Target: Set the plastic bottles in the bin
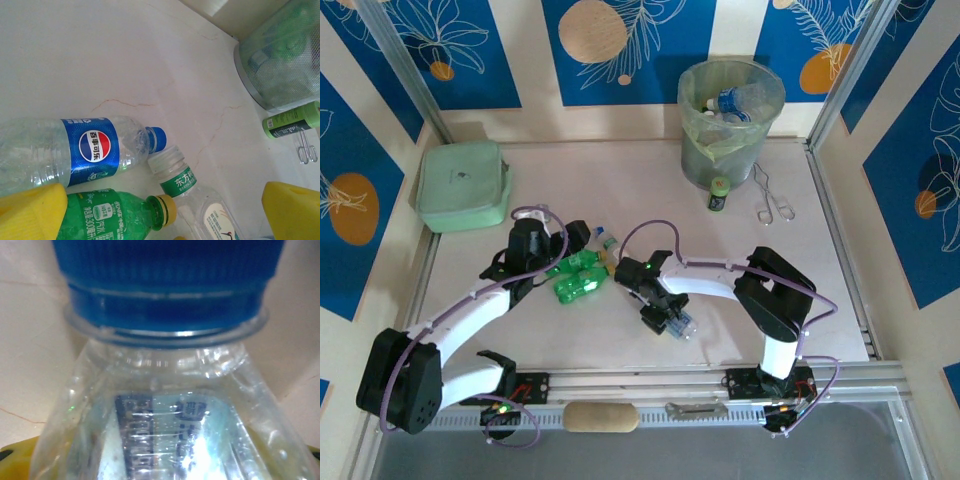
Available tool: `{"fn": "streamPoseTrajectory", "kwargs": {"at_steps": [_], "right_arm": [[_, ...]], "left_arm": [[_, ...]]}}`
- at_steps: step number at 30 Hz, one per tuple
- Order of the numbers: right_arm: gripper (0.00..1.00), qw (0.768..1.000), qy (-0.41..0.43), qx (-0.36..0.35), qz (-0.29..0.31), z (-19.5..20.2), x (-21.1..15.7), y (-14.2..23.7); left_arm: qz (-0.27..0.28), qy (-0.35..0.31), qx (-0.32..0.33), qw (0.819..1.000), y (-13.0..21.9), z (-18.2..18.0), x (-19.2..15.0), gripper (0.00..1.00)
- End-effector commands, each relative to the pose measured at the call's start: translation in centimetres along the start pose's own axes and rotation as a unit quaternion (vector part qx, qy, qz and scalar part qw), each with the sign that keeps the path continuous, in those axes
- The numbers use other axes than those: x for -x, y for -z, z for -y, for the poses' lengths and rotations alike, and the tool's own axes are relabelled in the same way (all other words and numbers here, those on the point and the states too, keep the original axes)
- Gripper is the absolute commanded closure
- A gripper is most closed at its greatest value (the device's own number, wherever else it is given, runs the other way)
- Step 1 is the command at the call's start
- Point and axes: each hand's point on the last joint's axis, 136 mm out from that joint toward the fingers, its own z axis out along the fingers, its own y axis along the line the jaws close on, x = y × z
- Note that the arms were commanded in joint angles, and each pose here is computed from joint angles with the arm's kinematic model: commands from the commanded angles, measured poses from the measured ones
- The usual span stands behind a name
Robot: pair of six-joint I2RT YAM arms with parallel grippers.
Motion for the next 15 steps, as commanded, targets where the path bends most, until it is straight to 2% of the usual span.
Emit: {"fn": "streamPoseTrajectory", "kwargs": {"at_steps": [1,5,8,12,15], "right_arm": [[0.41,1.0,0.008,0.012,0.025,-0.5,0.6,1.4],[0.44,0.997,0.003,0.033,0.071,-0.5,1.6,3.9],[0.45,0.99,-0.011,0.069,0.124,-0.1,2.8,7.2],[0.45,0.968,-0.036,0.12,0.216,1.6,4.8,12.7],[0.46,0.946,-0.069,0.144,0.282,4.5,6.5,16.9]], "left_arm": [[0.012,0.009,-0.014,1.0,0.1,0.6,1.2,0.0],[0.017,0.005,-0.012,1.0,0.2,0.6,1.5,0.0],[0.024,0.003,-0.007,1.0,0.4,0.2,2.0,0.0],[0.034,0.002,0.0,0.999,0.8,-0.4,2.7,0.0],[0.038,0.003,0.006,0.999,1.0,-1.1,2.9,0.0]]}}
